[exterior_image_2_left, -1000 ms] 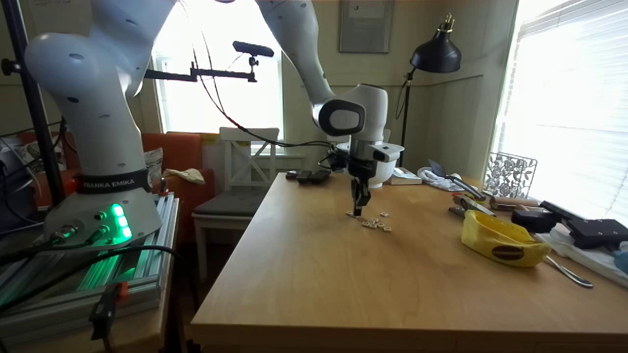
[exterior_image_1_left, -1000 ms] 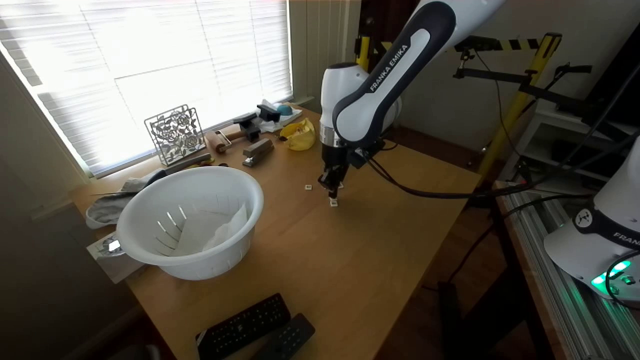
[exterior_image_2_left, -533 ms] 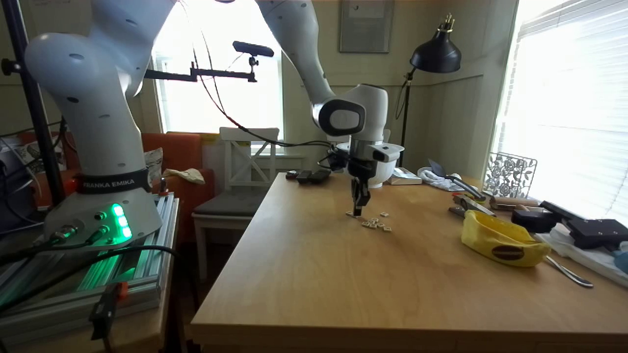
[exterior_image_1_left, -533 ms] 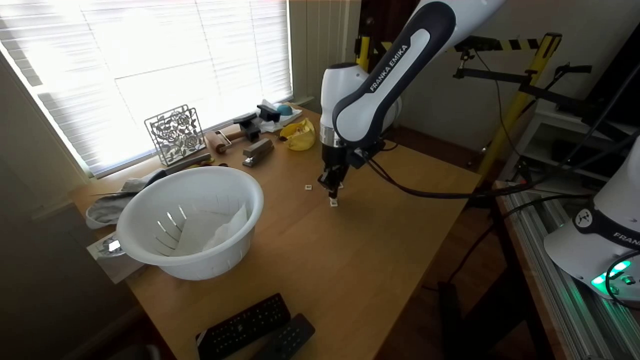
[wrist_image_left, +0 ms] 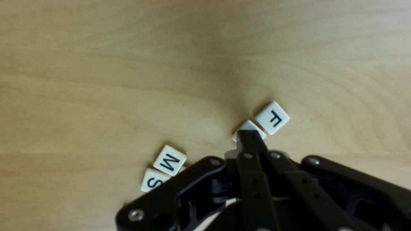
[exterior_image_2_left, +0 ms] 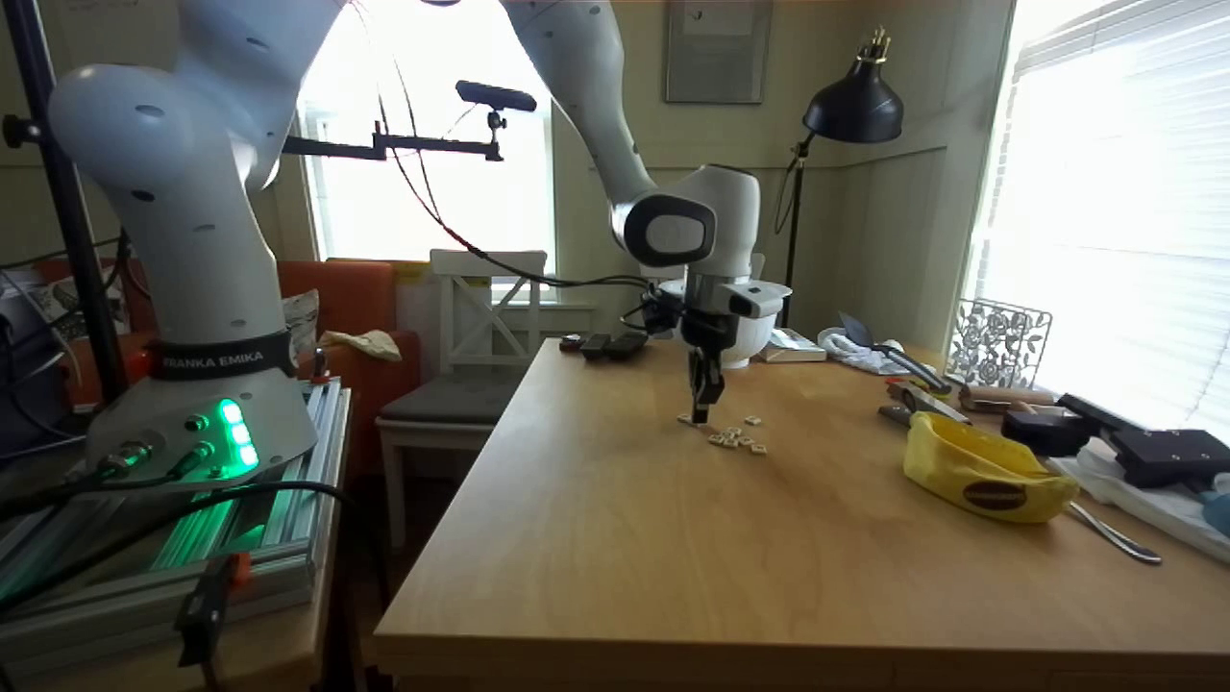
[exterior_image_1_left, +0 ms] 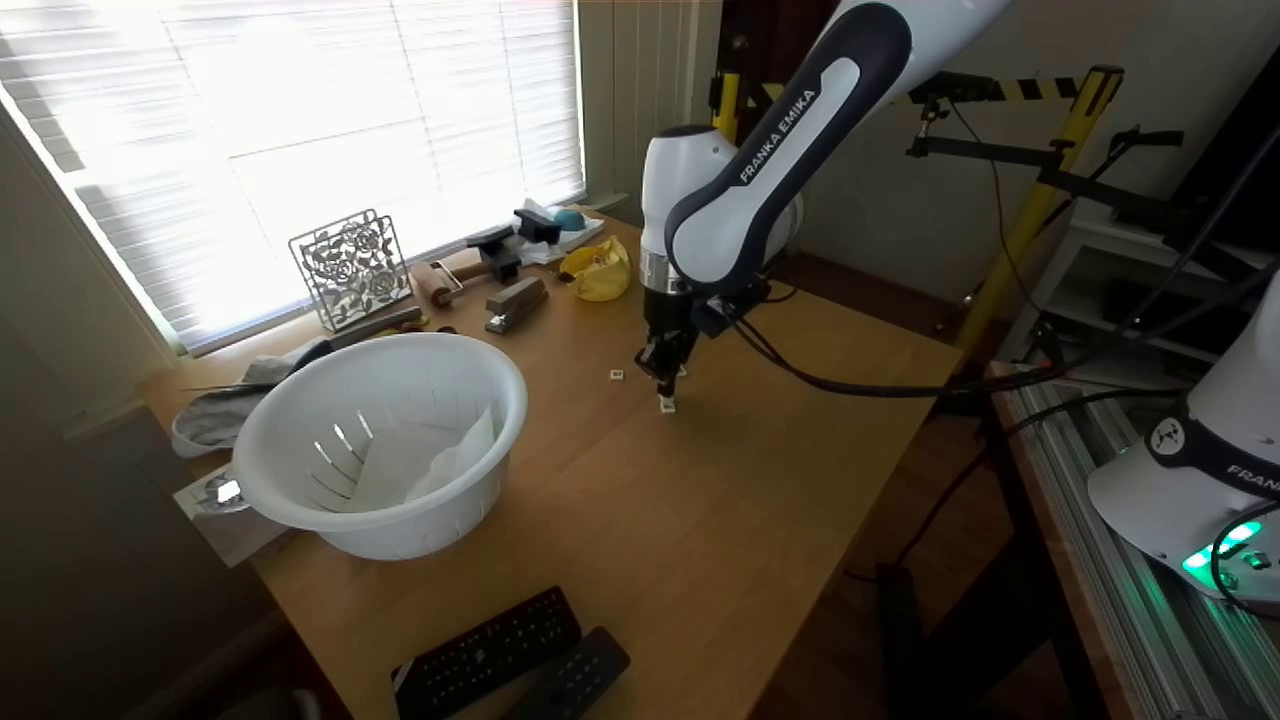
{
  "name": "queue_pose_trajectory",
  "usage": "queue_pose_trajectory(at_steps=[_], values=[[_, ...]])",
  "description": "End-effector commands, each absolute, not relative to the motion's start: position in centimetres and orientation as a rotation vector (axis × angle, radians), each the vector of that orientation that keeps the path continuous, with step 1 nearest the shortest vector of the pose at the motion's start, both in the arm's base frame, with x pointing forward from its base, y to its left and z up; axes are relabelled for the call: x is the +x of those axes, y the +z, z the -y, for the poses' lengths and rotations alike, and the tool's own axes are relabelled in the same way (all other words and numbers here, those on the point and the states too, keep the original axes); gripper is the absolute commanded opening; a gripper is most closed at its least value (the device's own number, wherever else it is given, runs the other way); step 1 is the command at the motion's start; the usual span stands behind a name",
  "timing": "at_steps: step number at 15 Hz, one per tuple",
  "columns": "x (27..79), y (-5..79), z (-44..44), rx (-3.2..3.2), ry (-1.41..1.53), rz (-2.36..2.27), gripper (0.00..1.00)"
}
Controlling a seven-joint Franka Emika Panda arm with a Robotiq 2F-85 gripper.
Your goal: Move the letters to the left
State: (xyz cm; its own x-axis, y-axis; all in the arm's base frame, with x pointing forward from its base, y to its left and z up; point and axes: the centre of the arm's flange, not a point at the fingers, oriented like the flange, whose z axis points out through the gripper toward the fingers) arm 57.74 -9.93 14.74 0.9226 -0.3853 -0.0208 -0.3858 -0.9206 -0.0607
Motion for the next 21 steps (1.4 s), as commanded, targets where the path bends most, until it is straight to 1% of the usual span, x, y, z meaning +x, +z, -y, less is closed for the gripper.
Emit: queue_pose_trajectory(at_steps=[1, 15, 21], values=[[57.5, 12.4, 9.3, -2.985, 0.078, -0.649, 0.00], [57.7, 12.5, 9.3, -2.982, 0.080, -0.664, 0.00], [57.5, 13.9, 9.4, -2.982, 0.013, -0.647, 0.00]])
